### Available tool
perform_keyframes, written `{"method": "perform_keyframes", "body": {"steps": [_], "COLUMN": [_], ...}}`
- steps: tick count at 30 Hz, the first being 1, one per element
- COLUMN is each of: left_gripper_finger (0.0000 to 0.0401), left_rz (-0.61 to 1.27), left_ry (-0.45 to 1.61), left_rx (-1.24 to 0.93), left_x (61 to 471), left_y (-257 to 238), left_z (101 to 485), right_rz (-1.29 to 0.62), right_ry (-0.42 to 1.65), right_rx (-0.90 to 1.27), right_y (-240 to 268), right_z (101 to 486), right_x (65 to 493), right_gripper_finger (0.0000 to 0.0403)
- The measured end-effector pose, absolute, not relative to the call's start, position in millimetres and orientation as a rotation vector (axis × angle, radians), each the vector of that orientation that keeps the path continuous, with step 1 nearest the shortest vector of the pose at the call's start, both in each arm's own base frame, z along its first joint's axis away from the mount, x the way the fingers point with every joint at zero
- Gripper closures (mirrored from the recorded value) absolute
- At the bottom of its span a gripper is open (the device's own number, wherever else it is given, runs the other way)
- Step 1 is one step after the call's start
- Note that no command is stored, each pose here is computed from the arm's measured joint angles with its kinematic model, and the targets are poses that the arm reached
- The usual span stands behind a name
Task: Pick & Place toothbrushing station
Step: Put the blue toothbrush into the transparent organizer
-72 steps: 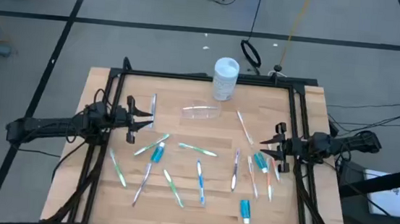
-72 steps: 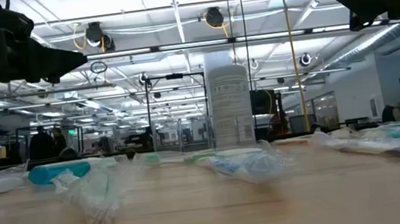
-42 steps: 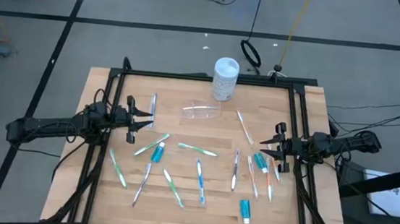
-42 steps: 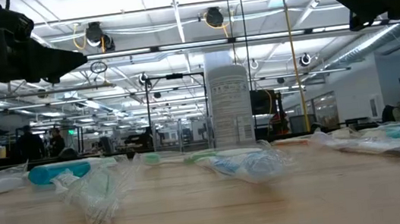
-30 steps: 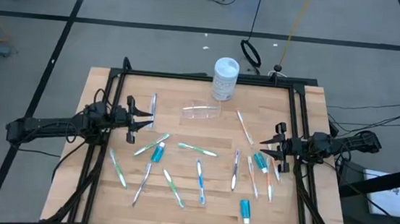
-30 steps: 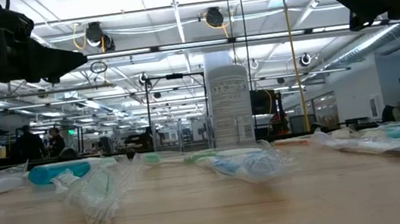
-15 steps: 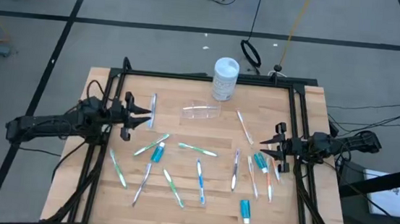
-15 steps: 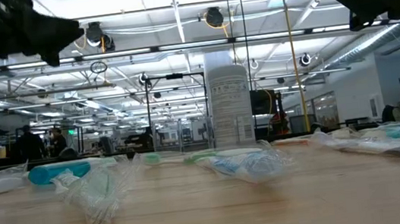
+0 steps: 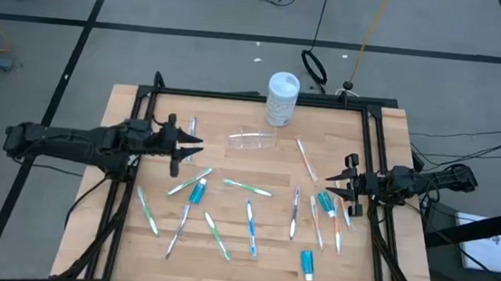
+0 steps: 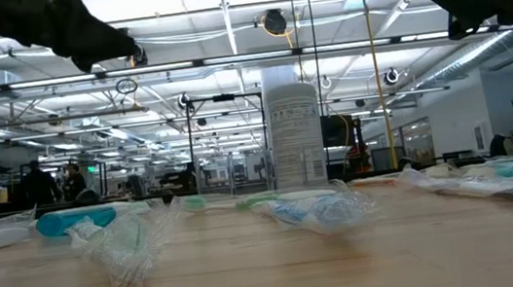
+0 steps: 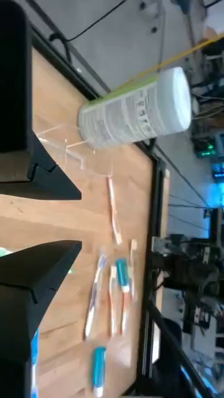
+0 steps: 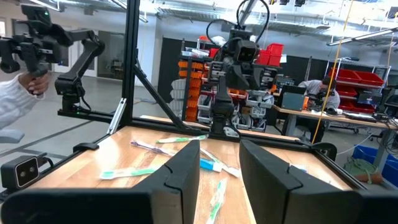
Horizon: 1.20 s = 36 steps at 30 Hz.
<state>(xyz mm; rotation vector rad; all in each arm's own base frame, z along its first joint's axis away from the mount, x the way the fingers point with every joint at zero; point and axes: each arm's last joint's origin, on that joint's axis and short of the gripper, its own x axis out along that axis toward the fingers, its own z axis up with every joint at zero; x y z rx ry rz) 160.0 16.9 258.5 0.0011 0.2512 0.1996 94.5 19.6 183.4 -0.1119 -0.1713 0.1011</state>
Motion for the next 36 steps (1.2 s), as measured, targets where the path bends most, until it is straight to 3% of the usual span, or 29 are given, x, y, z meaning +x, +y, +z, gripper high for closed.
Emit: {"method": "perform_keyframes", "body": {"steps": [16,30,36], "left_gripper_finger": [0.0283,0.0283,0.0283], "left_rz": [0.168,0.145,0.100], "left_ry": [0.443,0.464,0.474], "left_rx": [0.075,0.047,-0.024], "left_x": [206,225,226], "left_y": [-6,-15,-17], "left_z": [276,282,280], "right_rz": [0.101,0.101,0.027], "right_ry": [-0.171,-0.172,-0.175], "right_rx": [-0.112,-0.115,-0.357], "right_y": [20,20,18], "right_z": [183,183,184], "right_x": [94,94,95], "right_gripper_finger": [0.0298,0.0298,0.0298]}}
